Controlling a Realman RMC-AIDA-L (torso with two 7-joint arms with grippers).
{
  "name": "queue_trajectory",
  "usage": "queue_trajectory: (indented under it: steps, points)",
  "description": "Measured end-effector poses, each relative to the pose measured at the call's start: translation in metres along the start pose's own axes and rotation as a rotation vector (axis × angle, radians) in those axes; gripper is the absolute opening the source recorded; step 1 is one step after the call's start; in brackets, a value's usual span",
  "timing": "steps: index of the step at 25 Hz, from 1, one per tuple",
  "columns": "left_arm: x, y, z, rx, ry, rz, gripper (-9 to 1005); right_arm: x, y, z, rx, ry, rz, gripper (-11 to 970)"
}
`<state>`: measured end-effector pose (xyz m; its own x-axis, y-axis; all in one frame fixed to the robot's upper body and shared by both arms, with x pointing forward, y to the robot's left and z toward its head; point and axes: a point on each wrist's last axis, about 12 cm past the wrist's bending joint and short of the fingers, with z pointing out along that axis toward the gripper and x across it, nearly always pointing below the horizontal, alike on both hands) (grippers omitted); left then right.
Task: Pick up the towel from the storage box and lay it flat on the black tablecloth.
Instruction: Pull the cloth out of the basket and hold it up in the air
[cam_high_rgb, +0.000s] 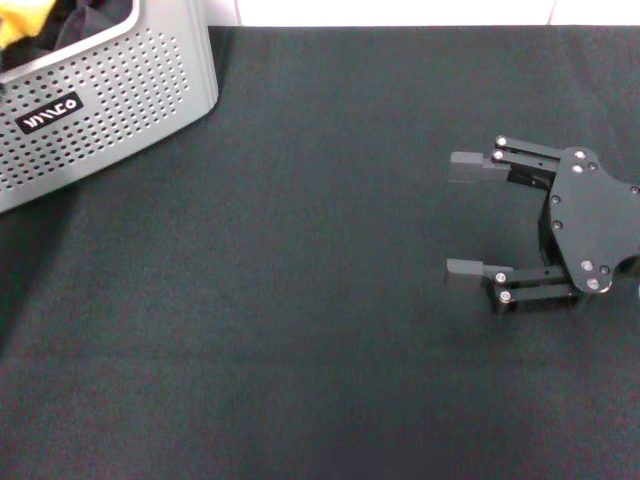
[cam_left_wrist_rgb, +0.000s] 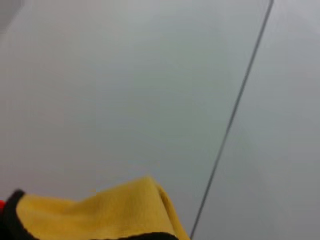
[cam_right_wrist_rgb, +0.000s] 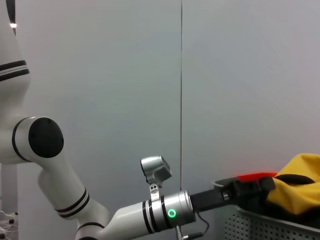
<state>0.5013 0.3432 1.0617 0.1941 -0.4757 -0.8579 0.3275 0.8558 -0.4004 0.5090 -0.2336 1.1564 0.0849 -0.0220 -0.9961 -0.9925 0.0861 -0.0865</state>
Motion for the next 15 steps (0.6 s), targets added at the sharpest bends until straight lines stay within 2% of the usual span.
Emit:
queue_trajectory:
  steps: [2,8,15]
  points:
    - [-0.001,-0.001,-0.002,-0.009,-0.03,-0.013,93,0.0,0.0,0.0,-0.002,-0.001,-0.003,869]
    - [-0.002,-0.003,-0.004,-0.019,-0.075,-0.025,56,0.0,0.0,0.0,-0.003,-0.001,-0.015,869]
    - [-0.007,-0.011,-0.005,0.042,-0.129,-0.014,57,0.0,0.0,0.0,-0.003,-0.002,-0.016,869]
